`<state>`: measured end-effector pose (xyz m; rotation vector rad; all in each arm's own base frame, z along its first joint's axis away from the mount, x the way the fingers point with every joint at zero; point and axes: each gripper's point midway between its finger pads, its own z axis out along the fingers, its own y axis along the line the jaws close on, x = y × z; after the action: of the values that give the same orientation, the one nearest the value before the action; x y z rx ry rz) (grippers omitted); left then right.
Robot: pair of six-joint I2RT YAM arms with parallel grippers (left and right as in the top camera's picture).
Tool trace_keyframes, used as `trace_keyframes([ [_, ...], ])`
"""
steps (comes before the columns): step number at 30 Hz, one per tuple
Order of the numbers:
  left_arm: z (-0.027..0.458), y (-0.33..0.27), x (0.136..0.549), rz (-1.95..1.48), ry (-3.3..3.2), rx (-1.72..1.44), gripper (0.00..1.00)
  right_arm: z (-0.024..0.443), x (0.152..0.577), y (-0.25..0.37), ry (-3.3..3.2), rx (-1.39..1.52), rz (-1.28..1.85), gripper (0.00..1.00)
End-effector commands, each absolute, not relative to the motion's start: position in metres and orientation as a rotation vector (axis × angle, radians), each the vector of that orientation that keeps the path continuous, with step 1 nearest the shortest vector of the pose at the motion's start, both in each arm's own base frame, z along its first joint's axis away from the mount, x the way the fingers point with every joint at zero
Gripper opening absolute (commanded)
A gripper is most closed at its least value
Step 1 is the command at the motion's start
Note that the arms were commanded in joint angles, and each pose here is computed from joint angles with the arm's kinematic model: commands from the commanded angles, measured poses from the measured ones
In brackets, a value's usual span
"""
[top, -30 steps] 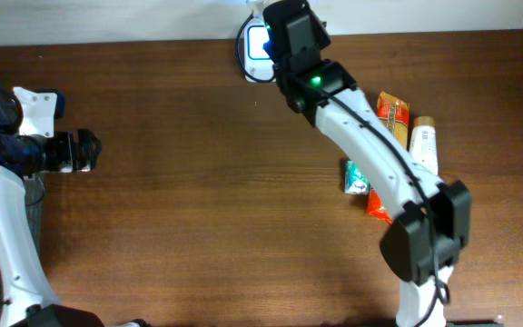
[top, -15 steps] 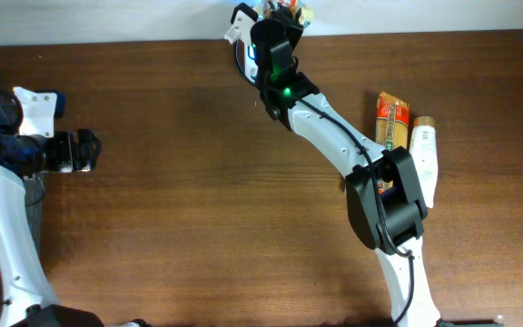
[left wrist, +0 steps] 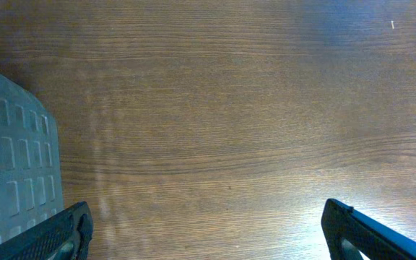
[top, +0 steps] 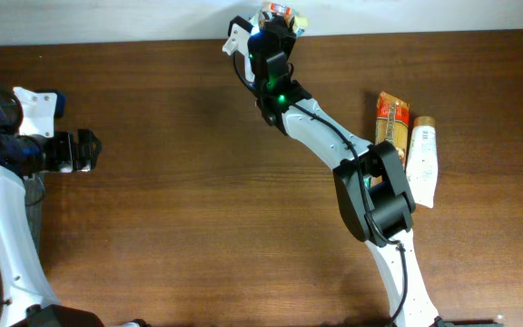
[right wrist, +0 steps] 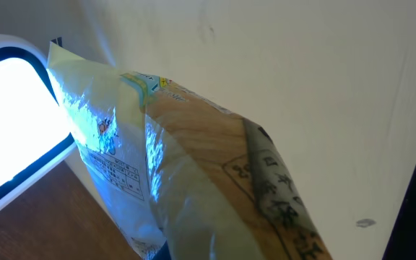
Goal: Scan the item barcode
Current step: 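Hold the snack bag barcode over the scanner with the right gripper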
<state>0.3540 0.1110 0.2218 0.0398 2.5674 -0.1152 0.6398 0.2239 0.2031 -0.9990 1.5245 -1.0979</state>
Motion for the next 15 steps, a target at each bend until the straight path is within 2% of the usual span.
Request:
trace_keyframes([
  [1, 0.2212, 0.1118, 0.354, -0.114, 2.567, 0.052, 0.99, 0.2206, 0.6381, 0.2243, 1.51, -0.961, -1.117, 0.04],
  [15, 0.2212, 0.1119, 0.354, -0.114, 2.567, 0.052, 0.99, 0.2213, 0.6346, 0.2305, 1.508, -0.961, -1.119, 0.04],
])
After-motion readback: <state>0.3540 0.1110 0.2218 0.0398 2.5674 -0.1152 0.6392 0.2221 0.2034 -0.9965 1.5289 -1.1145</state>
